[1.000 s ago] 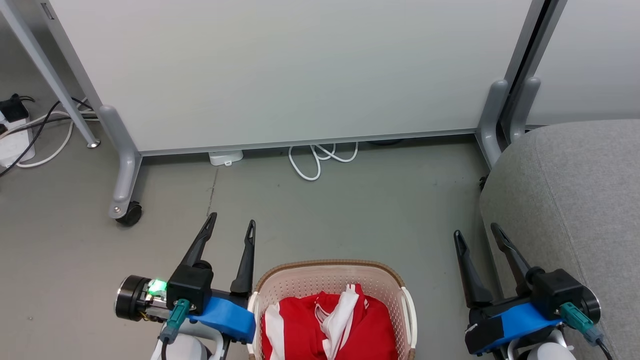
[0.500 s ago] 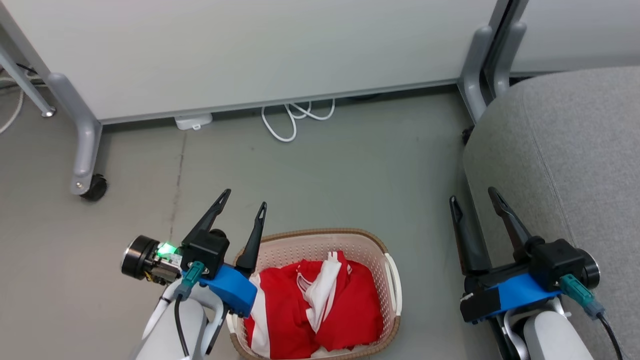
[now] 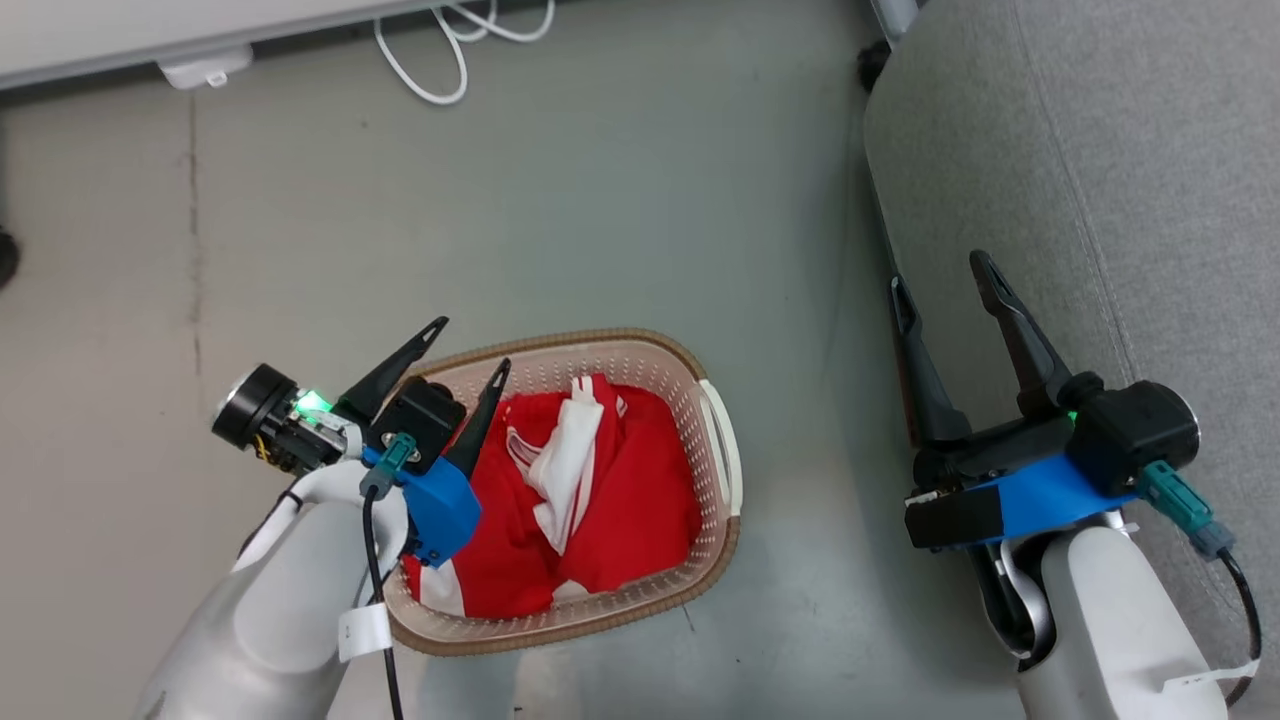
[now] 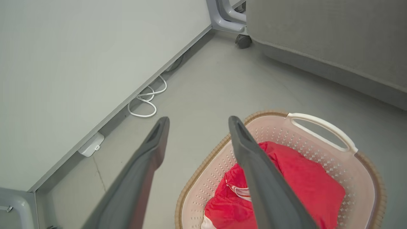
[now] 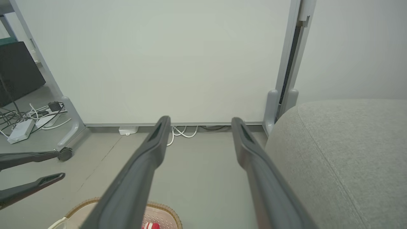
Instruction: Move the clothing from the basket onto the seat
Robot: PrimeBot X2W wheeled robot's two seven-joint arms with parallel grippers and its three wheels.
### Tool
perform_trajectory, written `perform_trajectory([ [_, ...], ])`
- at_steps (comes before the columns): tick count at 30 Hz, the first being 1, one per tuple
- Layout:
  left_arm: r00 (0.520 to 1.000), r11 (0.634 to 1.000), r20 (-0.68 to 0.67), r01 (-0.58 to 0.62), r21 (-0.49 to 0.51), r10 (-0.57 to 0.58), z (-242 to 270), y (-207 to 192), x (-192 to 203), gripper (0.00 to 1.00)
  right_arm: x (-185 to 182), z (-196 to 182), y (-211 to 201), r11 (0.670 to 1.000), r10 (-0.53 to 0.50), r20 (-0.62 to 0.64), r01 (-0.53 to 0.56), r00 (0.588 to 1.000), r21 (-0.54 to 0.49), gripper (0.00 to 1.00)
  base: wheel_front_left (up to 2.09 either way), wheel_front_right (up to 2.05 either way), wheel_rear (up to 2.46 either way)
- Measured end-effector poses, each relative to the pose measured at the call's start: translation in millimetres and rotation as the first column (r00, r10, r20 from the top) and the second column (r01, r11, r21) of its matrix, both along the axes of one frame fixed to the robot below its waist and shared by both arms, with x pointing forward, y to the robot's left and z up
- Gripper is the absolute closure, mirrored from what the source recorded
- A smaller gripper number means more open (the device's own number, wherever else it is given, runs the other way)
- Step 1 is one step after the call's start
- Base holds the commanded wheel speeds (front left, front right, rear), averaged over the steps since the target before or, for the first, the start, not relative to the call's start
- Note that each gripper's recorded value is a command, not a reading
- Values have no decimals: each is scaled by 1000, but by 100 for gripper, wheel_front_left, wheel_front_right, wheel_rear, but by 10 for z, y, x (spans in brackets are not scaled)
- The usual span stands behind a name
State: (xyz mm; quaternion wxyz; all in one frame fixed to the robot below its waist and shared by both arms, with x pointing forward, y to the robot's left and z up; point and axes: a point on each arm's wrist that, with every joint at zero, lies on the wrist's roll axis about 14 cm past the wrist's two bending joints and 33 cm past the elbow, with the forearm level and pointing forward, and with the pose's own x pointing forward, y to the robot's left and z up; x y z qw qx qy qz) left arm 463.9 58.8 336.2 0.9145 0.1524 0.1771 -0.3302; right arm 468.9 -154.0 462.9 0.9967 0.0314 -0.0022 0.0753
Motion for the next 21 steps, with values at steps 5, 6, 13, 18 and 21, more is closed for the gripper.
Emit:
perform_trajectory([
  [5,990,994,-105,100,49,-94,-484,-124,-24,0,95,-250,-103,1000,-23,-50,23,998,-4,0,0,0,0],
  [6,986,991,-123,121,59,-113,-574,-145,-27,0,119,-296,-119,1000,-26,-58,26,998,-7,0,0,0,0],
  [13,933,955,-291,259,143,-209,-1284,-123,-236,0,233,-613,-230,999,-48,-114,46,992,-25,0,0,0,0],
  [18,876,910,-409,360,205,-254,-1735,-23,-452,0,293,-831,-286,998,-58,-151,54,987,-35,0,0,0,0],
  [21,839,884,-478,406,232,-260,-1959,7,-559,0,328,-952,-307,998,-61,-167,55,984,-42,0,0,0,0],
])
